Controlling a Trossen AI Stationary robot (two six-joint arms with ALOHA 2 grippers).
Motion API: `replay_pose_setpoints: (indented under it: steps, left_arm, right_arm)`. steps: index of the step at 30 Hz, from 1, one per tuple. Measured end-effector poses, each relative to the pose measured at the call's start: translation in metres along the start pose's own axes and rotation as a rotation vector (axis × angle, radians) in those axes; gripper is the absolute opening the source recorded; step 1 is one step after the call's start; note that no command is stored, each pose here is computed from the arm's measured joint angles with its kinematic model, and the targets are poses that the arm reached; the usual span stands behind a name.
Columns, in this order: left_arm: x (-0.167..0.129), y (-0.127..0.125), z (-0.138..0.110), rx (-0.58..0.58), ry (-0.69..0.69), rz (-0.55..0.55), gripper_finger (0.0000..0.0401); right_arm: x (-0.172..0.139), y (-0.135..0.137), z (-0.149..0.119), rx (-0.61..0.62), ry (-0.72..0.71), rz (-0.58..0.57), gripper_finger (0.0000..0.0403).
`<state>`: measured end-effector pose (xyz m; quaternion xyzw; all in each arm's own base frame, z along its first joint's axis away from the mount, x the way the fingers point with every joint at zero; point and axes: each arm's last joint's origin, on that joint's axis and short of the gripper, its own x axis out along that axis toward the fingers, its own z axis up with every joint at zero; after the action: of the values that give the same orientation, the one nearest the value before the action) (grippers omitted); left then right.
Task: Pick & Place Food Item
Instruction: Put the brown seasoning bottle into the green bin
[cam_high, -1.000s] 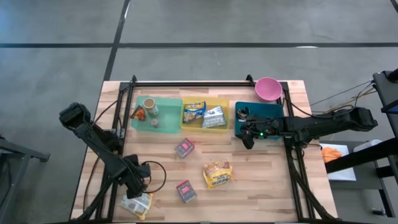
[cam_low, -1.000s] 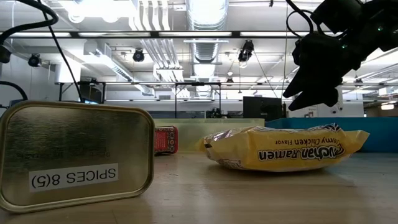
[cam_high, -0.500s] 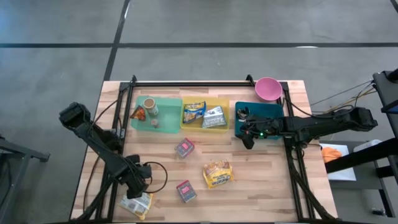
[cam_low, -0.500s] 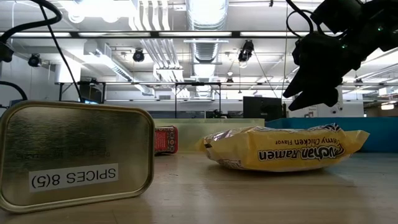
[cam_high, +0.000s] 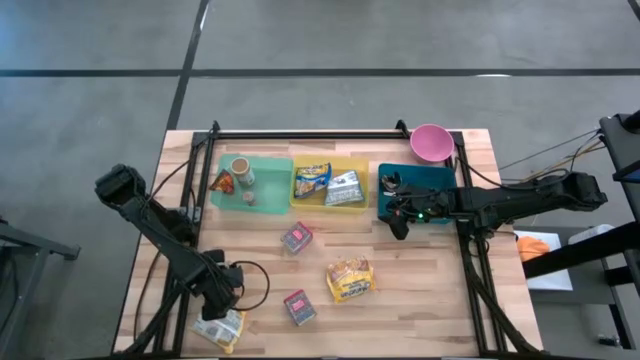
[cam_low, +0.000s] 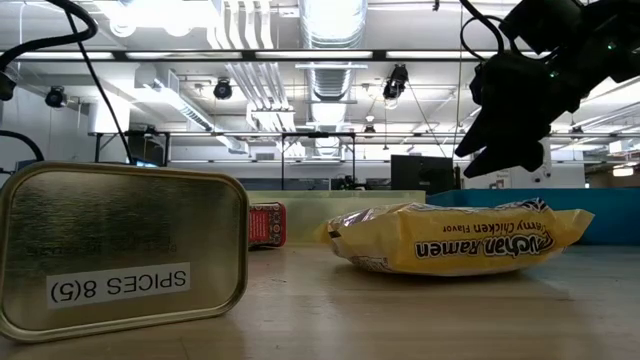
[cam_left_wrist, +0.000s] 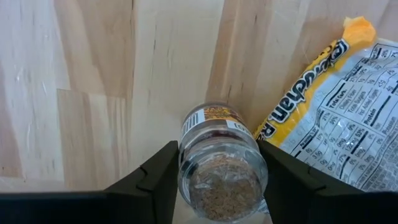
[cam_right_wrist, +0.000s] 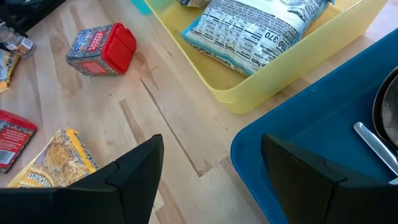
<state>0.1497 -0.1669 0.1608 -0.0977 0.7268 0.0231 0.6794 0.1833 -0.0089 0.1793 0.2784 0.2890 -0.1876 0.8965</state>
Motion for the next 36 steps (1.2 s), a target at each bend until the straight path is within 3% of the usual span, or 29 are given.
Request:
replay_pose_setpoints:
  steps: [8, 13, 23, 28, 36]
  left_arm:
    - [-0.003, 0.002, 0.006, -0.024, 0.002, -0.003, 0.0183]
    - [-0.014, 0.007, 0.014, -0.013, -0.021, 0.061, 0.0183]
    - [-0.051, 0.021, 0.053, 0.037, -0.135, 0.116, 0.0183]
    - [-0.074, 0.052, 0.086, -0.015, -0.199, 0.148, 0.0183]
    - [-0.107, 0.145, 0.129, -0.250, -0.264, 0.169, 0.0183]
  right_arm:
    - [0.000, 0.000, 0.000, 0.000, -0.002, 0.002, 0.0265]
    - [0.000, 0.000, 0.001, 0.001, -0.006, 0.004, 0.0265]
    - [0.000, 0.003, 0.004, -0.015, -0.038, 0.026, 0.0265]
    - [0.000, 0.003, 0.004, -0.010, -0.037, 0.027, 0.0265]
    - [0.000, 0.003, 0.004, -0.014, -0.037, 0.027, 0.0265]
